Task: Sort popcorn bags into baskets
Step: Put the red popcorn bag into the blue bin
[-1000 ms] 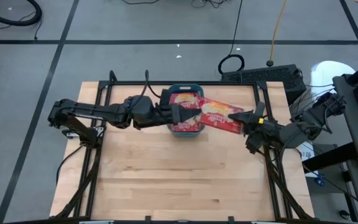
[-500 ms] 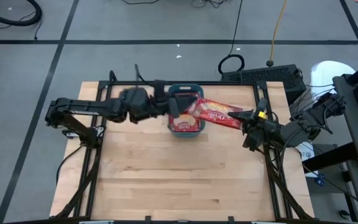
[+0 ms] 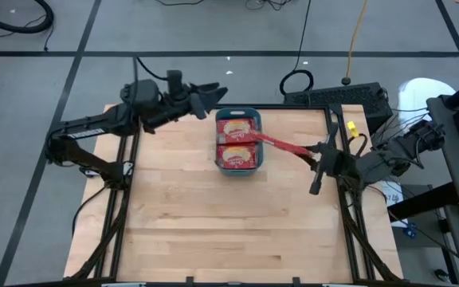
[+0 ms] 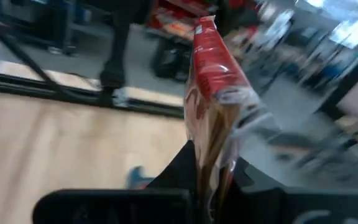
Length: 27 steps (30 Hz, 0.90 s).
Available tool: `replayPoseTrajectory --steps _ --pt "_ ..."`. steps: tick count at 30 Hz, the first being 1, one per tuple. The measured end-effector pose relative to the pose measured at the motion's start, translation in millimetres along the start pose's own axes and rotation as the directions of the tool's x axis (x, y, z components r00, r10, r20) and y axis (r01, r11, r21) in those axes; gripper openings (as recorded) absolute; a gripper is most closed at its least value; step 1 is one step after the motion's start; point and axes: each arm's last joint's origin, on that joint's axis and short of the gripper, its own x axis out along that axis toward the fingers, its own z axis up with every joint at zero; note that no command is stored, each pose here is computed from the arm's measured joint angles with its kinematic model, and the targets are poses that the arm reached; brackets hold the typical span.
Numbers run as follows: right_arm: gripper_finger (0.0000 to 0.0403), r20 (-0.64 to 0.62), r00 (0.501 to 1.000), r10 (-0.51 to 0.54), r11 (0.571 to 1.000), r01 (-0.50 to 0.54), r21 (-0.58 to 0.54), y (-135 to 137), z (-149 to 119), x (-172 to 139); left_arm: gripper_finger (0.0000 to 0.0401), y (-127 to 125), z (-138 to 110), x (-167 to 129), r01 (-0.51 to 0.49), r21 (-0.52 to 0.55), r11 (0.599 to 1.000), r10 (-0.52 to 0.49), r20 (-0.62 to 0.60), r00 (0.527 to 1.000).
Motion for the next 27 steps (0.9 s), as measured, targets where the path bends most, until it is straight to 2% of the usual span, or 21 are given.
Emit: replayPoseTrajectory --steps 3,6,13,19,24,27 --pt "0.0010 -0.037 0.994 0.105 0.986 -0.099 0.134 -1 -5 5 0.0354 -6 0 -5 0.062 0.049 0.997 -0.061 -0.030 0.998" --pt "0.0010 -0.062 0.972 0.226 0.950 -0.206 0.234 -2 -8 11 0.0333 -14 -6 -8 0.127 0.085 0.988 -0.121 -0.079 0.990" --pt "0.0016 -0.102 0.890 0.444 0.864 -0.395 0.312 -1 -20 25 0.0287 -36 -33 -13 0.224 0.132 0.966 -0.200 -0.174 0.964" --pt "0.0015 -0.127 0.779 0.614 0.748 -0.524 0.407 -3 -38 42 0.0289 -49 -59 -11 0.245 0.171 0.954 -0.202 -0.235 0.951" --pt "0.0015 -0.112 0.699 0.706 0.635 -0.556 0.537 -4 -58 58 0.0295 -49 -83 -2 0.242 0.146 0.959 -0.184 -0.325 0.927" --pt "0.0014 -0.098 0.659 0.746 0.573 -0.559 0.599 -1 -71 67 0.0290 -44 -100 1 0.227 0.160 0.961 -0.141 -0.426 0.894"
